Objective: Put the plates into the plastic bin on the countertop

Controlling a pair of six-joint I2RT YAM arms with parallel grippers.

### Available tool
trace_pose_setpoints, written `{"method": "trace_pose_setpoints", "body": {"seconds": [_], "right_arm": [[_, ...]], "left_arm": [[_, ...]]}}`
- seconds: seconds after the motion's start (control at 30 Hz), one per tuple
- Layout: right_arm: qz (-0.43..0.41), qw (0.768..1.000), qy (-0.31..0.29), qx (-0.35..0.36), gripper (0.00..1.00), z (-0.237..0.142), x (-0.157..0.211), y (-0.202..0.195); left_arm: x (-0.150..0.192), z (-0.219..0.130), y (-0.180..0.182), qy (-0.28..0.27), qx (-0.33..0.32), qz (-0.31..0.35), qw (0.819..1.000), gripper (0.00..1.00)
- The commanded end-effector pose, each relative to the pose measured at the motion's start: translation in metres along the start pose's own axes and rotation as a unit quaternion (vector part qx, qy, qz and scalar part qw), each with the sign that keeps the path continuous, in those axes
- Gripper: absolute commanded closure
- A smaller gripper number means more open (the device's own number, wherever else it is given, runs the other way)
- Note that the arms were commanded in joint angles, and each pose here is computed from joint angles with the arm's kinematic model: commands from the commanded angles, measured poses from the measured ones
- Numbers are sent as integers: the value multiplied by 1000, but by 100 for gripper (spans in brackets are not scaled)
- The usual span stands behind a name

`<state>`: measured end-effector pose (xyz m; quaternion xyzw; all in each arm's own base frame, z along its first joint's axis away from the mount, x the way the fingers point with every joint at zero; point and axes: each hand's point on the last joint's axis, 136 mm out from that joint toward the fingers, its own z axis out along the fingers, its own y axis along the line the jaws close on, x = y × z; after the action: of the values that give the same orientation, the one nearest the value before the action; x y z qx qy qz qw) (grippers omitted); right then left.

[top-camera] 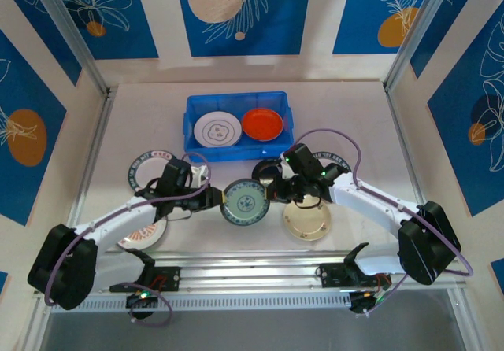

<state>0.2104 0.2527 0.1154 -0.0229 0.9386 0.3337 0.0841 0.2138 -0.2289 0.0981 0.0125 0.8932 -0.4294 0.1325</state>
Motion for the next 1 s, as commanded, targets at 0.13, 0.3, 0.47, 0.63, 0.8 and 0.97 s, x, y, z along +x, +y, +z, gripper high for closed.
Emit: {"method": "trace_pose_setpoints", "body": {"seconds": [0.13,0.3,0.47,0.63,0.8,0.97], "right_arm": [[-20,998,-16,-57,100,-10,-7,28],[-12,999,-14,-45,100,-8,-7,23],[-3,1000,-26,-14,77,-13,-17,13],[-3,994,-98,43,49,-55,-56,-4],[22,979,-199,42,46,-113,-101,-16],[52,966,-251,42,47,-143,-131,-30]], "left_arm": [[-6,0,-10,-6,18,9,1000,81],[-8,-1,-8,-6,8,6,1000,100],[-18,-9,-7,-23,-11,5,1000,100],[-59,-34,-21,-60,-42,20,997,100],[-116,-56,-47,-107,-71,63,990,100],[-180,-53,-61,-147,-89,76,982,100]]}}
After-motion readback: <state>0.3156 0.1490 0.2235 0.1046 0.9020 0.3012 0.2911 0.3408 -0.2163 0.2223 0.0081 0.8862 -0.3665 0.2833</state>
